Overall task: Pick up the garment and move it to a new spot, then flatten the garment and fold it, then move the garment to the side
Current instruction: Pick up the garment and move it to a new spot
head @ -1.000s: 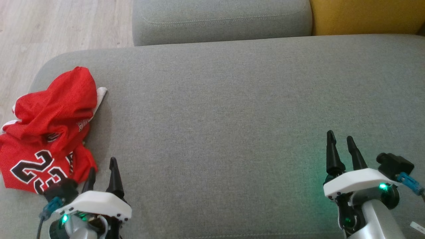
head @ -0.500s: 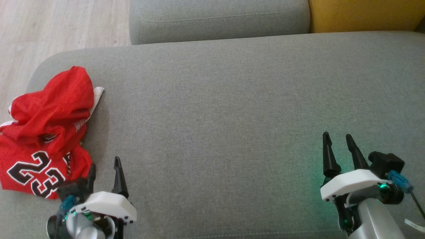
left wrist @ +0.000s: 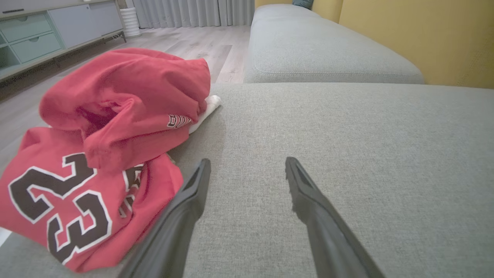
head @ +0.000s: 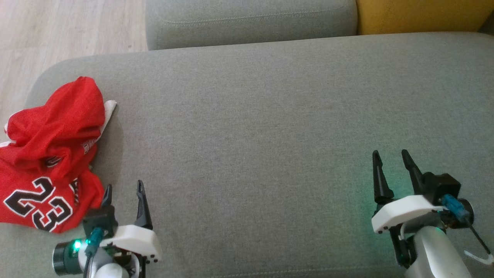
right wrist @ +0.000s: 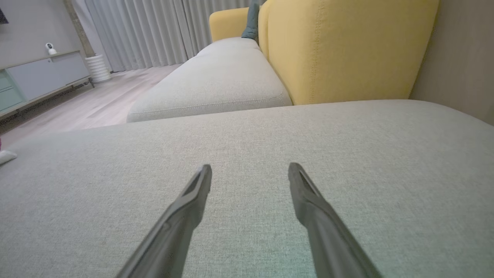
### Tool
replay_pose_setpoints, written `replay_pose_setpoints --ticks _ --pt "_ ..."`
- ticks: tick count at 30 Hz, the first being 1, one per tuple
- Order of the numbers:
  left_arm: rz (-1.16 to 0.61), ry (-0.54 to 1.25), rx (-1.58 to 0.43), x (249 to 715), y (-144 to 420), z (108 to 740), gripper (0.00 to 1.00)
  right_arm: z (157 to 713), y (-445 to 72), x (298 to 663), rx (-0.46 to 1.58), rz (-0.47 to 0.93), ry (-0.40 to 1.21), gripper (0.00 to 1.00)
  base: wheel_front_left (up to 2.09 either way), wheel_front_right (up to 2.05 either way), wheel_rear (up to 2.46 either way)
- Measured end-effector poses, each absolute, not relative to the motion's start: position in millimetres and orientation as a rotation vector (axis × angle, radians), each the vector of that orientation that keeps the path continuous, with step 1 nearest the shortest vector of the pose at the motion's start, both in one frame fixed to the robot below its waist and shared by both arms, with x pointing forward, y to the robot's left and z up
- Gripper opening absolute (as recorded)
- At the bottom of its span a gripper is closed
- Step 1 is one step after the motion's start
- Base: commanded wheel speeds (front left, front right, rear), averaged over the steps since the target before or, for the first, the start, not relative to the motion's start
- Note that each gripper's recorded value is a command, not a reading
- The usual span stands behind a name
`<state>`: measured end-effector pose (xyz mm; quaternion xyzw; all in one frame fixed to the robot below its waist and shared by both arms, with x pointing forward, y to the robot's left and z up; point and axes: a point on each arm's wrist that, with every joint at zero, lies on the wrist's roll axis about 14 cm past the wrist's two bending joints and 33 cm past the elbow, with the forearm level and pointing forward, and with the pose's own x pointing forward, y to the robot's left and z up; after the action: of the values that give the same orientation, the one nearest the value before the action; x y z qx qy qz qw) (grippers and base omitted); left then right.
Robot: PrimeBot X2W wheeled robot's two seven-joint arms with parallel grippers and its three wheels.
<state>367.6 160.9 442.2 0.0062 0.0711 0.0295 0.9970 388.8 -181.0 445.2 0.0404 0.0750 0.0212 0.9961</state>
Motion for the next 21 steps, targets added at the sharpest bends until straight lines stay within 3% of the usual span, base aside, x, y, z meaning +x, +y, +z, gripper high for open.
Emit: replay_pose_setpoints --ticks 11,21 --pt "0.056 0.109 0.092 370 162 448 1.00 449 -170 398 0.000 0.093 0.131 1.00 0.00 0.00 0.00" --pt "0.190 0.115 0.093 349 203 449 1.00 448 -105 413 -0.005 0.279 0.132 1.00 0.00 0.00 0.00"
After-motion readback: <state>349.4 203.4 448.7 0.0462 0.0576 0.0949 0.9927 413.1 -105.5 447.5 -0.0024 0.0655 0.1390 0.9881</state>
